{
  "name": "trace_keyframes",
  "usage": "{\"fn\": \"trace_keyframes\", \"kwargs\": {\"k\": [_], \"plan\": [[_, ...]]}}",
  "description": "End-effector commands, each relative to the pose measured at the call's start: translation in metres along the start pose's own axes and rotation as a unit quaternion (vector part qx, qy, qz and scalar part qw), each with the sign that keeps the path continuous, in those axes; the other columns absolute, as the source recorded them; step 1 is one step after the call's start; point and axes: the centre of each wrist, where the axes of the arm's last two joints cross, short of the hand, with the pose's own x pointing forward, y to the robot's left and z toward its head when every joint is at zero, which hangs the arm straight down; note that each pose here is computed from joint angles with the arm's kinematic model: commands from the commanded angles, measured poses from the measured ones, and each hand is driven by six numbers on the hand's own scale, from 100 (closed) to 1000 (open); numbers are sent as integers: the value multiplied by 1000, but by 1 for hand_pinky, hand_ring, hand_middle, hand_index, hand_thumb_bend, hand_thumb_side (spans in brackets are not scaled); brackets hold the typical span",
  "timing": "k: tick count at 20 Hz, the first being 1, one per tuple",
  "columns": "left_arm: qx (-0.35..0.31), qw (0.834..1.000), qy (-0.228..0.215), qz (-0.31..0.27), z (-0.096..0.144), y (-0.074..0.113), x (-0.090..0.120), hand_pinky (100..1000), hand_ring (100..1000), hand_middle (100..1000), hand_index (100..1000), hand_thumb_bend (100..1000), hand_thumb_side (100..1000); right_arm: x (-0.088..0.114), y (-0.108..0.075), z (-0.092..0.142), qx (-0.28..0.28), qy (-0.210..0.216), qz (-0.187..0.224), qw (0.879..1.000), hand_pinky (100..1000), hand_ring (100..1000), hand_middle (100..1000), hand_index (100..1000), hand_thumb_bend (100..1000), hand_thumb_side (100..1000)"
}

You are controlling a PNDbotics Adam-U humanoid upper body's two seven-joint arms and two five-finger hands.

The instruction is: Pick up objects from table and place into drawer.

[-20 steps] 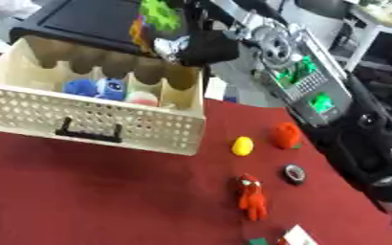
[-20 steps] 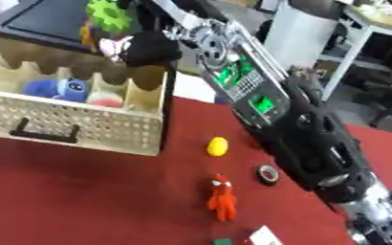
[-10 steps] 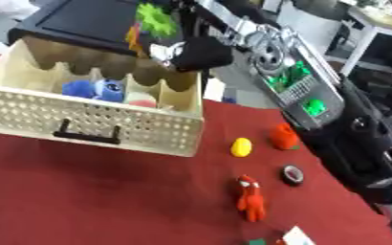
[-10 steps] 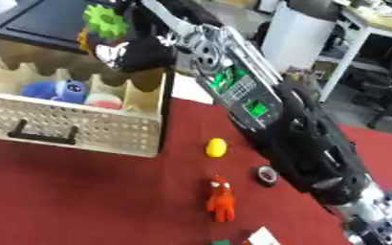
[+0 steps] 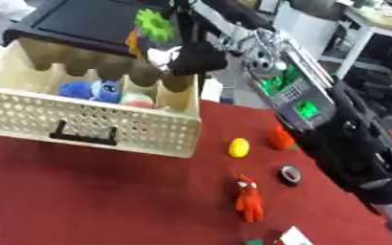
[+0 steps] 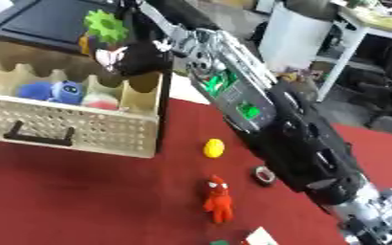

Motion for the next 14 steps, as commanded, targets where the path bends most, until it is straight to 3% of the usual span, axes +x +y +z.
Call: {"fn": "trace_keyframes", "kwargs": {"k": [1, 7, 12, 13, 14], "plan": [[-2, 1000, -12, 2, -3, 0, 5, 415, 336, 382, 762, 100, 1000, -2, -7, -1, -16, 8, 18, 1000, 388, 507, 310, 471, 192, 490], [-2, 1000, -12, 2, -3, 0, 5, 415, 336, 382, 761, 100, 1000, -5, -5, -1, -17, 15, 37, 999, 439, 541, 373, 542, 220, 528], [-2, 1000, -12, 3, -3, 0, 5, 415, 336, 382, 761, 100, 1000, -5, -5, -1, -13, 16, 45, 999, 439, 541, 373, 542, 220, 528], [-2, 1000, -12, 3, -3, 0, 5, 415, 336, 382, 759, 100, 1000, -4, -5, -1, -12, 15, 45, 999, 481, 575, 415, 616, 280, 554], [-2, 1000, -12, 3, -3, 0, 5, 415, 336, 382, 759, 100, 1000, -4, -5, -1, -8, 12, 44, 999, 481, 576, 417, 623, 285, 554]]}}
